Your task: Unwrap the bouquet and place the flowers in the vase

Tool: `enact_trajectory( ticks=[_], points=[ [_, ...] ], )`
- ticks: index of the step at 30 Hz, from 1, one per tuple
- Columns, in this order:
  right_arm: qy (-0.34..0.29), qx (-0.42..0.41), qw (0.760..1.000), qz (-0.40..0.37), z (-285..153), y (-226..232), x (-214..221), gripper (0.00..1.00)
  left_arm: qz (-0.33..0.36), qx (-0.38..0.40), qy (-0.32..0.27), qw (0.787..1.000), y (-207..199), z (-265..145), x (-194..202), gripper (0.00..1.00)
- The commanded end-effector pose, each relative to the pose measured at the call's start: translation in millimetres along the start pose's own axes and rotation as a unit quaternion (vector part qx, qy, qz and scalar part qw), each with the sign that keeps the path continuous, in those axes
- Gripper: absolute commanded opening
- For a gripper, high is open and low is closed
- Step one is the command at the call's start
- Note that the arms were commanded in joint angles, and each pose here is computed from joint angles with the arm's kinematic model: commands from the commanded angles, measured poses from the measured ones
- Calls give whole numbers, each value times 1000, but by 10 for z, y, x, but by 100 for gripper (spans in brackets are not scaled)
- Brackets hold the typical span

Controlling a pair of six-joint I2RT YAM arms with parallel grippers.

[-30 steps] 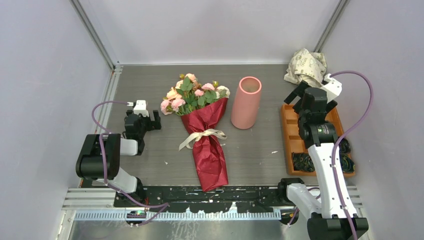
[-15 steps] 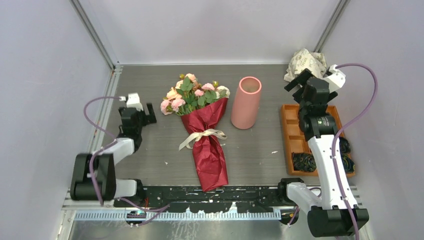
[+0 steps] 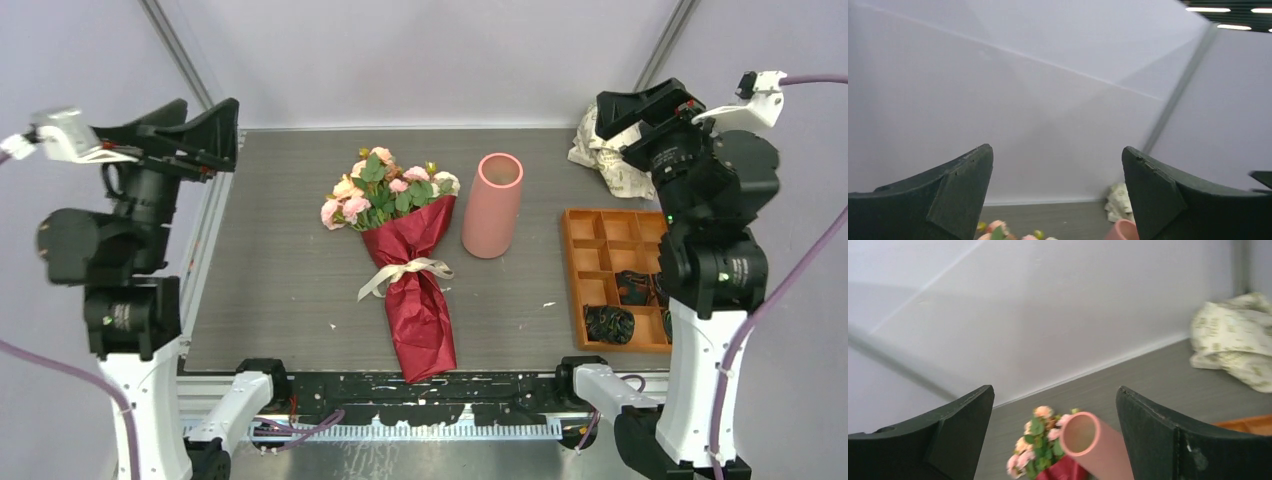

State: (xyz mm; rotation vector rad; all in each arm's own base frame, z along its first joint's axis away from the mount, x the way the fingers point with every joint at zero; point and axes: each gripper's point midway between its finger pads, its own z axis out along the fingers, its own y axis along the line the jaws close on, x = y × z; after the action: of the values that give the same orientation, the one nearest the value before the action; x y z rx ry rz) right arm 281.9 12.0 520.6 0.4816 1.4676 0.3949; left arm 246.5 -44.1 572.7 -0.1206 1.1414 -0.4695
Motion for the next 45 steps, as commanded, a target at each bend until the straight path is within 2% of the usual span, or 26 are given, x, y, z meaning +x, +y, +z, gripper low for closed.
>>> enact_trajectory(
  ticks=[1, 4, 7, 8, 10, 12, 14, 16, 18, 21, 23, 25, 27, 28, 29, 30, 31, 33, 35, 37, 41, 45],
  points=[
    [90, -157, 983, 27, -193, 689, 149, 94, -111, 105, 77, 985, -588, -72, -44, 100],
    [125, -183, 975, 7, -249, 899, 280, 90, -130, 179, 30, 975, -898, -121, -377, 100],
    [162, -207, 964, -35, -301, 1100, 459, 94, -130, 266, -14, 955, -1126, -225, -485, 100],
    [176, -212, 960, -48, -294, 1179, 566, 99, -146, 276, -25, 950, -1159, -257, -528, 100],
    [197, -212, 953, -90, -253, 1340, 808, 99, -187, 252, -9, 949, -1116, -218, -523, 100],
    [215, -218, 943, -133, -222, 1543, 1050, 99, -165, 254, 6, 953, -1140, -176, -516, 98],
    [233, -228, 931, -165, -211, 1764, 1283, 100, -145, 262, -1, 954, -1165, -139, -569, 91],
    [240, -224, 920, -214, -212, 1929, 1540, 100, -142, 241, -11, 960, -1083, -32, -581, 90],
    [231, -204, 913, -268, -200, 2038, 1780, 99, -121, 186, 20, 975, -909, 90, -463, 88],
    [221, -171, 906, -318, -134, 2071, 2045, 100, -98, 39, 78, 991, -371, 300, -151, 82],
    [228, -169, 901, -328, -113, 2074, 2187, 99, -77, -67, 122, 987, 98, 379, 199, 81],
    [246, -173, 890, -343, -126, 2038, 2382, 100, -44, -195, 189, 961, 678, 352, 668, 74],
    [277, -164, 876, -359, -144, 1947, 2630, 100, -16, -287, 291, 913, 1156, 248, 1315, 56],
    [299, -158, 864, -372, -162, 1880, 2782, 100, -17, -307, 337, 890, 1291, 170, 1638, 48],
    [321, -154, 850, -387, -186, 1820, 2953, 100, -33, -300, 374, 877, 1319, 109, 1946, 44],
    [344, -149, 835, -403, -200, 1752, 3148, 100, -57, -279, 396, 873, 1297, 76, 2228, 33],
    [370, -147, 813, -425, -239, 1654, 3408, 100, -90, -254, 408, 872, 1237, 28, 2483, 32],
    [395, -162, 781, -455, -350, 1584, 3806, 100, -133, -228, 397, 879, 1184, -89, 2769, 31],
    [407, -159, 754, -490, -444, 1441, 4178, 99, -131, -242, 366, 889, 1262, -255, 2803, 33],
    [427, -161, 739, -496, -513, 1367, 4440, 99, -99, -260, 321, 905, 1360, -369, 2629, 37],
    [464, -177, 721, -483, -623, 1386, 4887, 99, -33, -297, 268, 916, 1461, -549, 2167, 41],
    [497, -191, 689, -492, -741, 1394, 5301, 80, -19, -300, 270, 915, 1432, -659, 2048, 41]
  ],
)
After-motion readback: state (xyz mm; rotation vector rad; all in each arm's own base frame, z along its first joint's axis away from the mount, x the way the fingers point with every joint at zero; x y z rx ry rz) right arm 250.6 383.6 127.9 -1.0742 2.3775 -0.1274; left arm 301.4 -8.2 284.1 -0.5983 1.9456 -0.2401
